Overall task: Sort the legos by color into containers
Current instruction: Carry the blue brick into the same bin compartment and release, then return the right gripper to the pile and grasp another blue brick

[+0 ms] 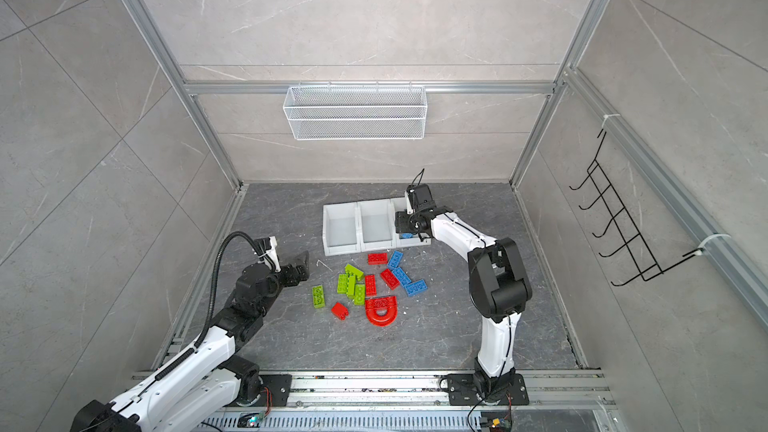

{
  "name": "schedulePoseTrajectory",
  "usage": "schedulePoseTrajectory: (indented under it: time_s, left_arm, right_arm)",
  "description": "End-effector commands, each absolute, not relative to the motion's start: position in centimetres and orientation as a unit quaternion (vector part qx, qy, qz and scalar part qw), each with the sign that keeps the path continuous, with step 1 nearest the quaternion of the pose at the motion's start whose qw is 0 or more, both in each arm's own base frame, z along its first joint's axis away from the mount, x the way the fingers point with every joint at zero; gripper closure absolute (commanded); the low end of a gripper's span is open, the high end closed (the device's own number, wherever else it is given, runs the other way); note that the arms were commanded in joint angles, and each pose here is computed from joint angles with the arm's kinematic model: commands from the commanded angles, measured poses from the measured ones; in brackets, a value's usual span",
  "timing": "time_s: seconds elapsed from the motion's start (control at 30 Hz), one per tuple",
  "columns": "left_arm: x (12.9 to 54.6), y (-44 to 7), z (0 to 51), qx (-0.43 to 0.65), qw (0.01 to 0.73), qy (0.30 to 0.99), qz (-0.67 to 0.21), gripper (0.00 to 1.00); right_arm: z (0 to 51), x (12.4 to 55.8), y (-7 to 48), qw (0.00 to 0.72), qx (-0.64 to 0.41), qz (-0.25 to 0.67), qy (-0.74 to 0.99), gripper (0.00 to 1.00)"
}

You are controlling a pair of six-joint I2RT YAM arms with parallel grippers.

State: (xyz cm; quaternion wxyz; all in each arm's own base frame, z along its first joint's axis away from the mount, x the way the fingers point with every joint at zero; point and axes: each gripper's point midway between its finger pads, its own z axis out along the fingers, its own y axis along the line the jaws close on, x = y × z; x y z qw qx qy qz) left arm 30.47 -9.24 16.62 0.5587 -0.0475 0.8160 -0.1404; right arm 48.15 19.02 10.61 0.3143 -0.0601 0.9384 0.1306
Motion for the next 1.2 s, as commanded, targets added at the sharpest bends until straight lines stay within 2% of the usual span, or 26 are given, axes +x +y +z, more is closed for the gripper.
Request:
schedulePoseTrajectory:
  time_s: [0.0,0.17,0.3,0.5,0.73,0.8,0.97,1.17]
  left_arm:
    - [30.8,-9.1,18.6,-0.054,0.581,0.799,-0.144,0.01]
    - [30.7,-8.8,18.6,-0.056,0.585,0.797,-0.138,0.01]
    - [30.9,-8.6,18.3,-0.059,0.583,0.8,-0.131,0.01]
    - [30.9,-9.0,18.3,-0.053,0.58,0.801,-0.14,0.01]
    - [30.7,-8.9,18.6,-0.054,0.583,0.798,-0.14,0.0]
    - [30.7,-8.9,18.6,-0.055,0.583,0.798,-0.14,0.01]
    - [30.8,-9.0,18.6,-0.053,0.582,0.799,-0.142,0.01]
    - [31.0,-9.3,18.2,-0.052,0.577,0.802,-0.145,0.01]
  right_arm:
    - [10.9,49.6,19.6,0.321,-0.055,0.165,0.931,0.5]
    - [10.9,50.7,19.6,0.316,-0.059,0.164,0.933,0.44]
    - [11.8,51.0,19.4,0.323,-0.061,0.156,0.931,0.26]
    - [13.5,50.6,19.1,0.329,-0.06,0.152,0.93,0.21]
    - [14.4,49.2,19.0,0.332,-0.064,0.162,0.927,0.21]
    - [15.1,48.3,18.6,0.33,-0.071,0.157,0.928,0.23]
    - [15.1,41.7,18.4,0.298,-0.104,0.151,0.937,0.31]
    - [12.4,34.8,19.8,0.241,-0.16,0.129,0.948,0.4]
